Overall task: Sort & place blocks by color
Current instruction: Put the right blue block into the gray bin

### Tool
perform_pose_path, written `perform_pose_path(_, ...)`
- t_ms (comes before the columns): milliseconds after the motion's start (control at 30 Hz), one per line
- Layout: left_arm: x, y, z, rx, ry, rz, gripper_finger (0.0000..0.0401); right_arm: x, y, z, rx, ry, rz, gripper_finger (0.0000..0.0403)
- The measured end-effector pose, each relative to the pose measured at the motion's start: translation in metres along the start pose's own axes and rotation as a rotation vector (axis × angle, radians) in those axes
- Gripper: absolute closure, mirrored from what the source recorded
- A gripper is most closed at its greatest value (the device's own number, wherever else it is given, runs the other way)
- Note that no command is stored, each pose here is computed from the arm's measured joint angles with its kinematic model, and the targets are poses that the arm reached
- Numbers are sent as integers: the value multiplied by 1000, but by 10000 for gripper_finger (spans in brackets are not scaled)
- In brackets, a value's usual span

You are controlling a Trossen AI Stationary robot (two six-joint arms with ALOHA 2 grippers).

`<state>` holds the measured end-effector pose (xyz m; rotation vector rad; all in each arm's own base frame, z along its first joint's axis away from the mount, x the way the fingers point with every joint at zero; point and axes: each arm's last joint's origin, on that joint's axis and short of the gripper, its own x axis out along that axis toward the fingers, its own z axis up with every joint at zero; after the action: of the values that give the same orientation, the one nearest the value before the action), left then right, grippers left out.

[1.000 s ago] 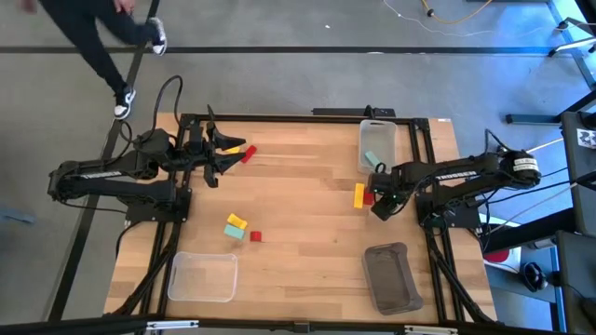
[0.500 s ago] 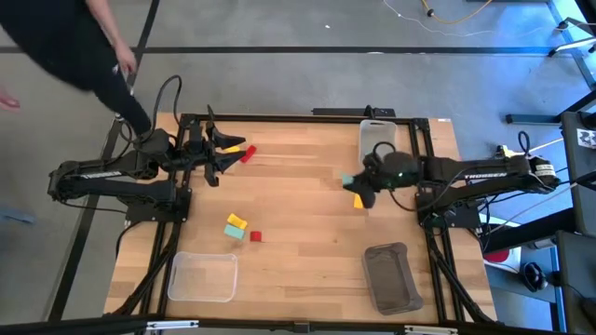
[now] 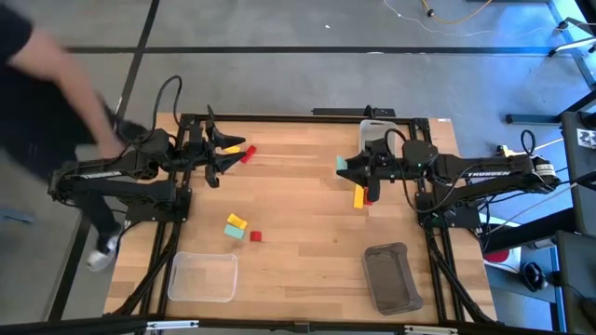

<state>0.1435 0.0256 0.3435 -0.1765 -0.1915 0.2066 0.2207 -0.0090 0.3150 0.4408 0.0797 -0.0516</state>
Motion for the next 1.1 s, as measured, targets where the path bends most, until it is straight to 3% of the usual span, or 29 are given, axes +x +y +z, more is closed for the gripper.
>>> perform_pose_path(367,0,0,0,-3,0,0,199,0,0,-1,24,7,-4,271)
perform_pose_path(500,0,0,0,-5,0,-1,199,0,-4,0,30,4,-83,271)
perform_pose_path(600,0,0,0,-5,0,-1,199,-3,-12,13,28,62,-232,271)
perform_pose_path(867,0,0,0,-14,0,0,199,-10,-62,51,-21,453,-765,271)
perform_pose_path(967,0,0,0,-15,0,0,199,-10,-95,46,26,593,-911,271)
perform_pose_path(1100,0,0,0,-14,-1,3,199,-12,-142,22,182,750,-1091,271)
